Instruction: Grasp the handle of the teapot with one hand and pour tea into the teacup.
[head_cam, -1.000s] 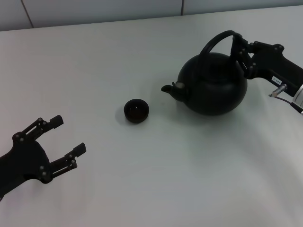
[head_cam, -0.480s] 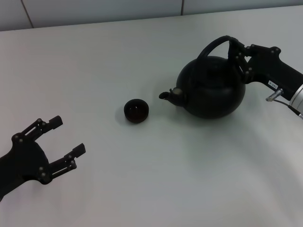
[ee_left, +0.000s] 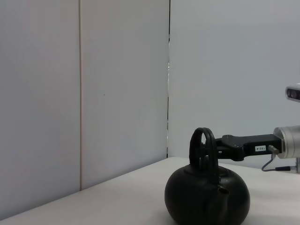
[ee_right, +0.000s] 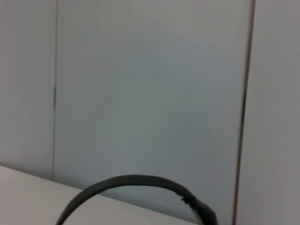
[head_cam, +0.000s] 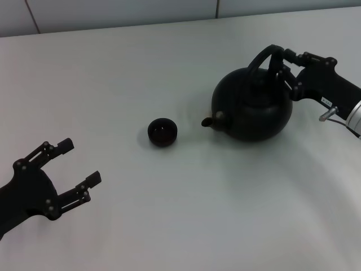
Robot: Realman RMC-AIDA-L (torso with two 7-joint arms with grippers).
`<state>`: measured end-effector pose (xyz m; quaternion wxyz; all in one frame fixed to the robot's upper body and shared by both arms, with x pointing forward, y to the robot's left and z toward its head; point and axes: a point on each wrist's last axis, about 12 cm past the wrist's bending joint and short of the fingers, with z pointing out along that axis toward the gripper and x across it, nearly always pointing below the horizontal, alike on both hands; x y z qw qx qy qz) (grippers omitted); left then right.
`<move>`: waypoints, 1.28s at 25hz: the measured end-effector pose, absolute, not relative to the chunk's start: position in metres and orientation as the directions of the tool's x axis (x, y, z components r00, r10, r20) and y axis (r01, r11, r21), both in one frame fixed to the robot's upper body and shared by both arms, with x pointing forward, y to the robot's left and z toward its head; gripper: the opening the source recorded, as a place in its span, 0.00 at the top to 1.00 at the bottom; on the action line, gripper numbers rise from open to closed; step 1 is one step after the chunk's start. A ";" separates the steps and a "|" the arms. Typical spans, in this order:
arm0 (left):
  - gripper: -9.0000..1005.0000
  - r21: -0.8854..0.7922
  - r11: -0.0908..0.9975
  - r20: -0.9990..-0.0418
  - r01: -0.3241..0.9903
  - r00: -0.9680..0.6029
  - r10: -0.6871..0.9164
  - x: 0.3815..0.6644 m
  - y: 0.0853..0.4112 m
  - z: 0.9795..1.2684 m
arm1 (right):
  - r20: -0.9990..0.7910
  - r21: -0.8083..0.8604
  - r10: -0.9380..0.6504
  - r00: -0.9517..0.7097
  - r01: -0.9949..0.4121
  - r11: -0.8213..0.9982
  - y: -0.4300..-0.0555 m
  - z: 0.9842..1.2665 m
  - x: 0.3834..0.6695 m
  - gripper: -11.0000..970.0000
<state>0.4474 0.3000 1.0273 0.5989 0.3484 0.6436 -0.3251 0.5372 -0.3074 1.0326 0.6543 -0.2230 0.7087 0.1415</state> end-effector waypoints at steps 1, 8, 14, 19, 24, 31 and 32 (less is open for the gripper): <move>0.16 -0.001 0.546 -0.997 0.838 -0.040 0.059 0.447 0.300 1.027 | -0.991 -0.091 -0.129 -0.044 -0.497 0.863 -0.308 1.033 0.537 0.81; 0.16 -0.002 0.547 -0.997 0.837 -0.040 0.059 0.447 0.301 1.027 | -0.994 -0.083 -0.106 -0.017 -0.496 0.865 -0.311 1.035 0.531 0.56; 0.16 -0.002 0.546 -0.998 0.838 -0.040 0.057 0.446 0.300 1.027 | -0.995 -0.079 -0.098 -0.013 -0.487 0.870 -0.317 1.033 0.522 0.38; 0.16 0.010 0.543 -0.998 0.840 -0.028 0.061 0.447 0.298 1.027 | -0.999 -0.043 -0.043 0.012 -0.486 0.873 -0.332 1.026 0.479 0.33; 0.16 0.002 0.542 -0.998 0.840 -0.035 0.057 0.448 0.295 1.026 | -0.999 0.007 0.022 0.030 -0.418 0.908 -0.351 1.019 0.430 0.32; 0.16 0.008 0.523 -0.998 0.853 -0.028 0.061 0.455 0.293 1.029 | -0.997 0.068 0.080 0.011 -0.419 0.906 -0.360 1.021 0.415 0.32; 0.16 0.009 0.519 -0.998 0.855 -0.026 0.062 0.457 0.293 1.030 | -0.996 0.083 0.088 -0.010 -0.458 0.885 -0.362 1.025 0.416 0.32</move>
